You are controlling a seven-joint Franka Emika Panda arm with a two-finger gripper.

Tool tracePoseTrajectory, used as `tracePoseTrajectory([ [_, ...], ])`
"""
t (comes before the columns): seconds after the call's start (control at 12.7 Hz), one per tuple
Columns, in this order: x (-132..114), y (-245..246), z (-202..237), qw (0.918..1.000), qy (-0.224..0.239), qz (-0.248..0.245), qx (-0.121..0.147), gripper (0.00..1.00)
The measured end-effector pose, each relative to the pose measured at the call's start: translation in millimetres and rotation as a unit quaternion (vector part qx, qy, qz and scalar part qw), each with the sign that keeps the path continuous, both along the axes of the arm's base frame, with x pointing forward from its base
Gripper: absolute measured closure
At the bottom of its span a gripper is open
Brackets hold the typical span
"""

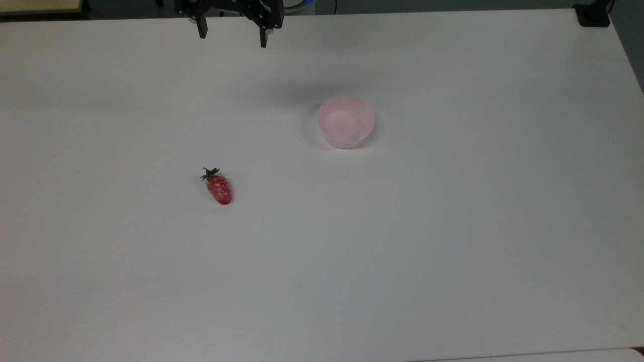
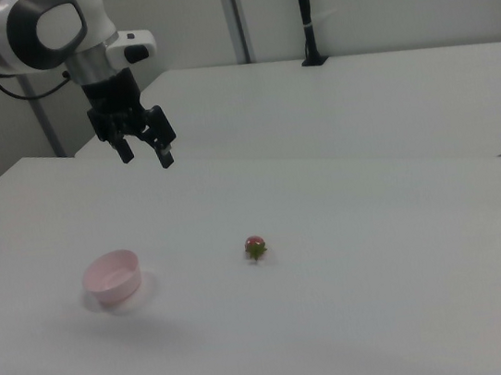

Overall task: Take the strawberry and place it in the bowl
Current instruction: 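Move the open gripper toward the red strawberry, then lower the gripper over the strawberry and close on it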

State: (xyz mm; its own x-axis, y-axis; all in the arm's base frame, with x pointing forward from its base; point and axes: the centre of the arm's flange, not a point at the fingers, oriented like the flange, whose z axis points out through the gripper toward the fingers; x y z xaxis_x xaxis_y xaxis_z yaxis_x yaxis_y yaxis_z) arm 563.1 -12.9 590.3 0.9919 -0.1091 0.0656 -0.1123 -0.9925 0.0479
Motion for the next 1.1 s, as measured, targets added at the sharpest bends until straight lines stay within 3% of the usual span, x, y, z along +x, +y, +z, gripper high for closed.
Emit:
tracePoseTrajectory([
  [0.24,0,0,0,1.0,0.0,0.0,0.0,0.0],
  [0.63,11,-25,-28,0.9981,0.028,0.056,-0.002,0.0],
  [0.95,39,-71,-72,0.9997,0.003,0.024,-0.008,0.0],
  [1.1,64,-82,-115,0.9993,-0.021,0.024,-0.017,0.0],
])
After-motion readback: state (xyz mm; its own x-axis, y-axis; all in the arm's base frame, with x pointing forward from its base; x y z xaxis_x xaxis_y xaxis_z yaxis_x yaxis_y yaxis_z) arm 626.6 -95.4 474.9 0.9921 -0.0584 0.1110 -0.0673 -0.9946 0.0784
